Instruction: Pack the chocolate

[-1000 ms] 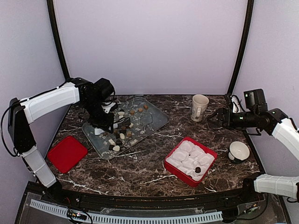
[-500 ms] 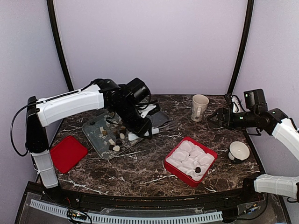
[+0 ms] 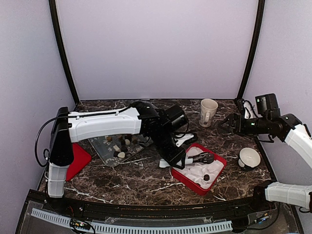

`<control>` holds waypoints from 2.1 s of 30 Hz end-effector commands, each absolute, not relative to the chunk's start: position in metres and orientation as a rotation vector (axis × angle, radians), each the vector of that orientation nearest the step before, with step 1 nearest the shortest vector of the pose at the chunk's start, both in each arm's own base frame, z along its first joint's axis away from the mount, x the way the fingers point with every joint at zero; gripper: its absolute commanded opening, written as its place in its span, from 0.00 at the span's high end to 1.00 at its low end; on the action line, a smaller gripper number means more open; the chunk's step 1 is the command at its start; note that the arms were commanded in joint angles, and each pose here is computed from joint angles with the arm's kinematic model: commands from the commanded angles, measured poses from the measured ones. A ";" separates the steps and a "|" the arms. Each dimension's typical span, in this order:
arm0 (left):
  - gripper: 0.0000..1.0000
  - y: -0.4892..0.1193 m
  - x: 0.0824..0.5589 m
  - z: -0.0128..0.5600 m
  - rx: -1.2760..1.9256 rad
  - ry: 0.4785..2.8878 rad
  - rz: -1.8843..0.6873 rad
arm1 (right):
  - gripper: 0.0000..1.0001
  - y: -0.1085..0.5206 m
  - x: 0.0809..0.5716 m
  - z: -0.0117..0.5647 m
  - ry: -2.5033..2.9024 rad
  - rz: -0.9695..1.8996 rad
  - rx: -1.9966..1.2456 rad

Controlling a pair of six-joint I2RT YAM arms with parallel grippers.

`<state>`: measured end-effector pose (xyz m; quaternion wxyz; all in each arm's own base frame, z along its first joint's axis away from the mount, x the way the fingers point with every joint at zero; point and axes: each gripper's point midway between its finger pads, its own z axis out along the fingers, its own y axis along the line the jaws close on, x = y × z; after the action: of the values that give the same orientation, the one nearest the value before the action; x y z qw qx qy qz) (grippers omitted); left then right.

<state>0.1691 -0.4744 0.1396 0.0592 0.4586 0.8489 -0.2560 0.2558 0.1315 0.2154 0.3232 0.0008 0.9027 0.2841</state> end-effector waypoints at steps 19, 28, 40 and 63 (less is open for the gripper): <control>0.69 -0.522 0.162 0.138 1.460 2.467 -0.921 | 0.00 0.123 0.250 0.217 2.365 0.716 0.025; 0.61 -0.523 0.166 0.147 1.444 2.459 -0.910 | 0.00 0.125 0.251 0.219 2.357 0.726 0.015; 0.64 -0.477 0.199 0.200 1.290 2.462 -0.861 | 0.00 0.129 0.262 0.236 2.307 0.739 -0.006; 0.63 -0.146 0.315 0.192 0.196 2.777 -0.369 | 0.00 0.113 0.284 0.192 2.533 0.578 0.111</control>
<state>0.3203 -0.1819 0.1957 0.1708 0.1087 0.9652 -0.1654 0.2757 0.1180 0.1766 0.2480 0.0297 0.9429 0.2203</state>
